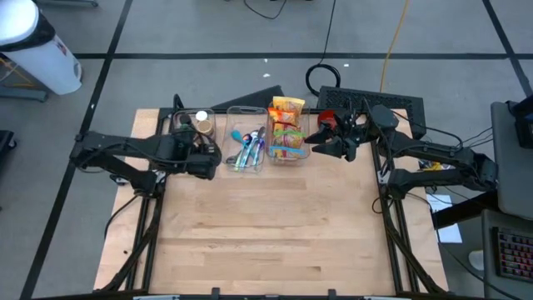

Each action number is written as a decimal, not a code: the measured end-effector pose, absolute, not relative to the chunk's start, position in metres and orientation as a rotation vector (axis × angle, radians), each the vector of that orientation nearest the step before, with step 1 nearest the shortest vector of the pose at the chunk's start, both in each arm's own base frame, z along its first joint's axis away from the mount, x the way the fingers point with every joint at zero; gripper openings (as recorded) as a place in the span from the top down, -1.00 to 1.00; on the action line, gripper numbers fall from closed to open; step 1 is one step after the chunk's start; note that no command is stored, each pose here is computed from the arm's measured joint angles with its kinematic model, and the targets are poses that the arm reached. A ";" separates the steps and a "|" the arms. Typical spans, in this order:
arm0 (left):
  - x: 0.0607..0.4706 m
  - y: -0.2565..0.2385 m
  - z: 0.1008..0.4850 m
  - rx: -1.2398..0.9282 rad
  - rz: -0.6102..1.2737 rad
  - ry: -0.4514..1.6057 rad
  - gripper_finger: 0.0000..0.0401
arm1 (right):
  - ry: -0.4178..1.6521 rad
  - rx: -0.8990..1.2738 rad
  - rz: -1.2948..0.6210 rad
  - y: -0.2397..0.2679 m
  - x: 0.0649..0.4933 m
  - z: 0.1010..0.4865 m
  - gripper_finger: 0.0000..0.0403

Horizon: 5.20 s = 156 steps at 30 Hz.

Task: Pick & Place Food Item
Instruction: Put the purple spice bottle into the left transparent bin, then return to Home Position

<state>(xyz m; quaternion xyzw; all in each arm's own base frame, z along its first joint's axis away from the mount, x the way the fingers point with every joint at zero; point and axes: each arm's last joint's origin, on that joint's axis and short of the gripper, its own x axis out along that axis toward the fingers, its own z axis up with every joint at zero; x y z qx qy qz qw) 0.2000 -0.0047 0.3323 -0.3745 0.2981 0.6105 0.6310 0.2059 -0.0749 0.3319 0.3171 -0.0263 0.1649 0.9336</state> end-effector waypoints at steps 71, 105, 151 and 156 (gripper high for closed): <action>0.229 0.068 0.213 -0.995 1.556 0.858 -0.53 | 0.000 0.654 0.237 -0.059 0.217 0.321 -0.32; 0.201 0.069 0.318 -0.806 1.127 0.756 0.00 | -0.005 0.621 0.232 -0.059 0.217 0.321 -0.32; 0.072 0.018 0.248 -0.180 0.290 -0.294 0.85 | -0.240 0.463 -0.269 -0.080 0.139 0.347 -0.32; 0.082 0.021 0.223 -0.200 0.292 -0.340 0.85 | -0.218 0.489 -0.298 -0.080 0.138 0.331 -0.32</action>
